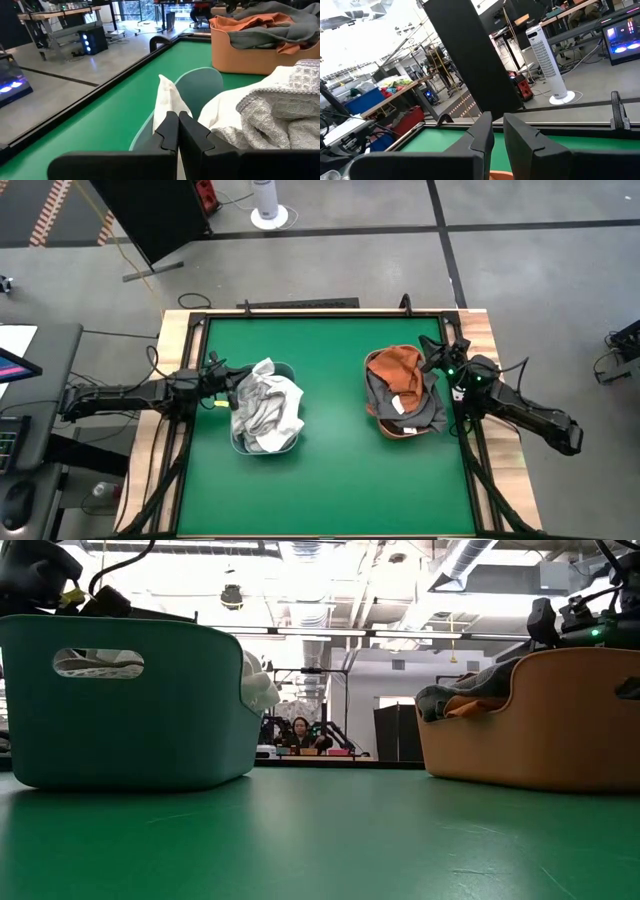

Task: Sort towels by color in basket
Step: Return to Home Position

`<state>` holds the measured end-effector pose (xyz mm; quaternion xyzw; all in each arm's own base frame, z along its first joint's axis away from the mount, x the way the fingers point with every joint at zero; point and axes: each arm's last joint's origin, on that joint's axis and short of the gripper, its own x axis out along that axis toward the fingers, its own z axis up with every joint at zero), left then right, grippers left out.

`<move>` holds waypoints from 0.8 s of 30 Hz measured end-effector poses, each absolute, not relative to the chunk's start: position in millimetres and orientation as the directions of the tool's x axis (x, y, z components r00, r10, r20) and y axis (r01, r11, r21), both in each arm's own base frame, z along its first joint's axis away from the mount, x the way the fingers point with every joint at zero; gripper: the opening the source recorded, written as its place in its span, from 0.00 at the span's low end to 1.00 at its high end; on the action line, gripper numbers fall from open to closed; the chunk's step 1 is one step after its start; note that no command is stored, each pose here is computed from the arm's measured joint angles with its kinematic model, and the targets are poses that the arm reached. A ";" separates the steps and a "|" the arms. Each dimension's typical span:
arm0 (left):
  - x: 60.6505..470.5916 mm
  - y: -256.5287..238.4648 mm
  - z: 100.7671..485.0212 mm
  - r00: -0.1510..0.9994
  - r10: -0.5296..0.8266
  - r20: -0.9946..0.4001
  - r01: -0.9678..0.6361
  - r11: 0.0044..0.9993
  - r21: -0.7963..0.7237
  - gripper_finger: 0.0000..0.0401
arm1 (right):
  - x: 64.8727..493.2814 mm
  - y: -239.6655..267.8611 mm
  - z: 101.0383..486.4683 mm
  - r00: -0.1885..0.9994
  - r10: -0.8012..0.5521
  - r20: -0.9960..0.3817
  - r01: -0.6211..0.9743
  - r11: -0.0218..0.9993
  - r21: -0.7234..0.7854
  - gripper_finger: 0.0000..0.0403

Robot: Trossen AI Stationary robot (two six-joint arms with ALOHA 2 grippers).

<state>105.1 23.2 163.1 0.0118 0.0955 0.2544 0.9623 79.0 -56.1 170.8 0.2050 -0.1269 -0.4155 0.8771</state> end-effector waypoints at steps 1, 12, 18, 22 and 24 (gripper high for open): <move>105.2 23.2 163.3 0.853 0.492 -0.176 -0.488 0.870 0.071 0.00 | 79.0 -56.1 170.8 0.622 -0.781 0.052 0.677 0.571 0.465 0.19; 105.5 23.2 164.3 0.856 0.493 -0.159 -0.489 0.870 0.064 0.00 | 79.1 -56.0 170.5 0.623 -0.780 0.051 0.677 0.571 0.464 0.19; 105.5 23.2 164.0 0.856 0.493 -0.159 -0.489 0.870 0.064 0.00 | 79.1 -56.1 170.3 0.623 -0.781 0.049 0.678 0.570 0.464 0.19; 105.5 23.2 164.0 0.856 0.493 -0.159 -0.489 0.870 0.064 0.00 | 79.1 -56.1 170.3 0.623 -0.780 0.049 0.678 0.570 0.464 0.19; 105.5 23.3 163.9 0.855 0.493 -0.159 -0.489 0.870 0.064 0.00 | 79.1 -56.1 170.3 0.623 -0.781 0.049 0.678 0.570 0.464 0.19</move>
